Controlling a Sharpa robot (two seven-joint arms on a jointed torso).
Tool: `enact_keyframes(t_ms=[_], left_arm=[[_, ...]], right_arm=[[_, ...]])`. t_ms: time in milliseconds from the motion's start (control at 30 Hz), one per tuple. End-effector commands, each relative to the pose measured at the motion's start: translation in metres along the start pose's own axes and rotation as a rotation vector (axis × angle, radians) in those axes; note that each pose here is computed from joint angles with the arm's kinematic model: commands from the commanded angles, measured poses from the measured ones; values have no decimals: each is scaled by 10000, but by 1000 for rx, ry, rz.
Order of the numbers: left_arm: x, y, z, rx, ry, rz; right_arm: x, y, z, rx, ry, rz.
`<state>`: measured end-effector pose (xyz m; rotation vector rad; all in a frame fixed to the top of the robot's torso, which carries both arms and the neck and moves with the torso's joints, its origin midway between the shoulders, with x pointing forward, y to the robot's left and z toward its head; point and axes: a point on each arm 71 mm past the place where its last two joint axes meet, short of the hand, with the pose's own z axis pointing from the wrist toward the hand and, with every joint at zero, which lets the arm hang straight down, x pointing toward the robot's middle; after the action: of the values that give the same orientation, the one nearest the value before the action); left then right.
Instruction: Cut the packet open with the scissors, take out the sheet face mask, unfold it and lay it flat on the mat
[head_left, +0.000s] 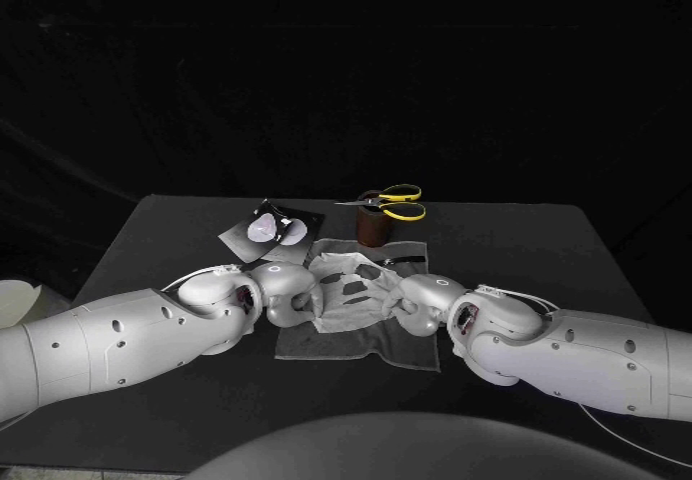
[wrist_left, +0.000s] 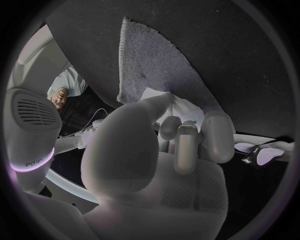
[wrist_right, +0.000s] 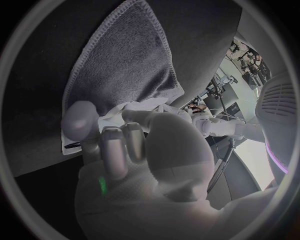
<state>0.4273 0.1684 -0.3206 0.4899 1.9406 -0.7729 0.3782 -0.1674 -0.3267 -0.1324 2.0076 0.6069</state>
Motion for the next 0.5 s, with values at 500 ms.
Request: enact_keyframes(t_ms=[500], left_arm=[[-34, 0, -129, 71, -83, -70]], right_arm=[[132, -122, -20, 76, 84, -21]])
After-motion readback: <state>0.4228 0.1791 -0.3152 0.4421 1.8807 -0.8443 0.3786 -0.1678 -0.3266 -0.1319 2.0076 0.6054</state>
